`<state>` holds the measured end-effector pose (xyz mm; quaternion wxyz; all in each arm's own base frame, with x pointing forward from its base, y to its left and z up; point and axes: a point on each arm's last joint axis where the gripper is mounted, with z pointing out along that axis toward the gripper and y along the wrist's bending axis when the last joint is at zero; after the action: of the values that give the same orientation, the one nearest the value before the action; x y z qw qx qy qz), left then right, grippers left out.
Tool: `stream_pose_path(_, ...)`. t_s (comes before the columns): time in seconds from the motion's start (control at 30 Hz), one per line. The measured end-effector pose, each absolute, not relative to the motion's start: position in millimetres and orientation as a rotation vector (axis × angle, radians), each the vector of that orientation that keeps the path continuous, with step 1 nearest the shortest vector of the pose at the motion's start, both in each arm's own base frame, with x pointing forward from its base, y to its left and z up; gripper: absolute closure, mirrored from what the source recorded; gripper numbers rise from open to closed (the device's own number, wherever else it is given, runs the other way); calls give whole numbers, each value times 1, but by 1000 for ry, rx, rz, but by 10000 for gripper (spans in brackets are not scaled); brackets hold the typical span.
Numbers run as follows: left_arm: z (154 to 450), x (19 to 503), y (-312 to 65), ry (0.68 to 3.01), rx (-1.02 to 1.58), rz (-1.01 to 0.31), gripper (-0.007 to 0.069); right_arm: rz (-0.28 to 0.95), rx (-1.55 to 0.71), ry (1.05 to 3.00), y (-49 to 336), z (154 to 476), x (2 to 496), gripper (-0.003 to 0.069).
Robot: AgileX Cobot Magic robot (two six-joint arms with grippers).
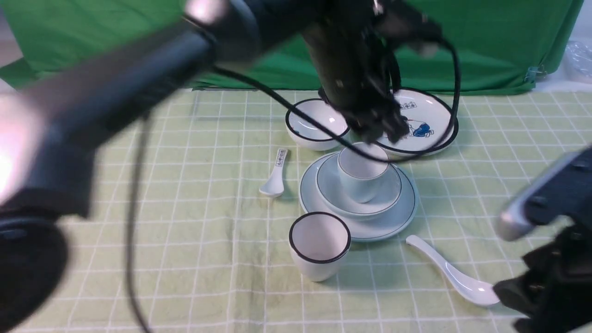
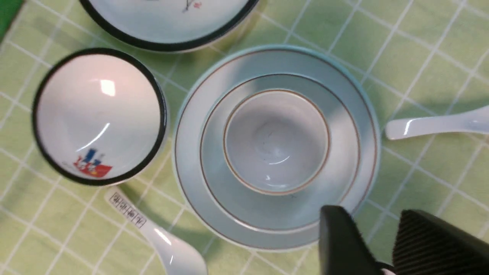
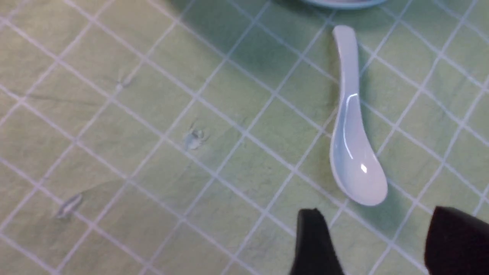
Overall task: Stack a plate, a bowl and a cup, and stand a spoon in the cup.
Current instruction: Use the right arm to grab a blue soup spoon
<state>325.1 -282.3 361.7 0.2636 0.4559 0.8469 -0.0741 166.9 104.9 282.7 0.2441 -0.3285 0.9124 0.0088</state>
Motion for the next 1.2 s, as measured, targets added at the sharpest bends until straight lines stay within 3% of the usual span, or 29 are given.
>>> stream_pose_path(0.1,403,291,-256,2246,1177,-263,584,-9,-925,2551,116,269,191,235)
stream_pose_path(0.2,431,248,-222,2211,1151,-305,620,-9,-951,2621,124,247,227,235)
stream_pose_path(0.27,439,216,-195,2180,1123,-321,625,59,-964,2667,126,232,251,235)
stream_pose_path(0.47,424,153,-140,2032,1005,-367,626,204,-886,2747,119,192,302,235)
stream_pose_path(0.73,402,109,-100,1814,849,-428,626,201,-888,2768,118,155,328,235)
stream_pose_path(0.9,399,107,-98,1816,834,-437,625,204,-893,2769,119,151,332,239)
stream_pose_path(1.03,397,107,-98,1824,835,-437,625,202,-901,2773,119,151,333,298)
stream_pose_path(1.13,396,107,-98,1826,836,-437,624,186,-891,2784,116,150,334,461)
stream_pose_path(1.2,396,107,-98,1826,836,-437,624,186,-884,2794,115,150,333,484)
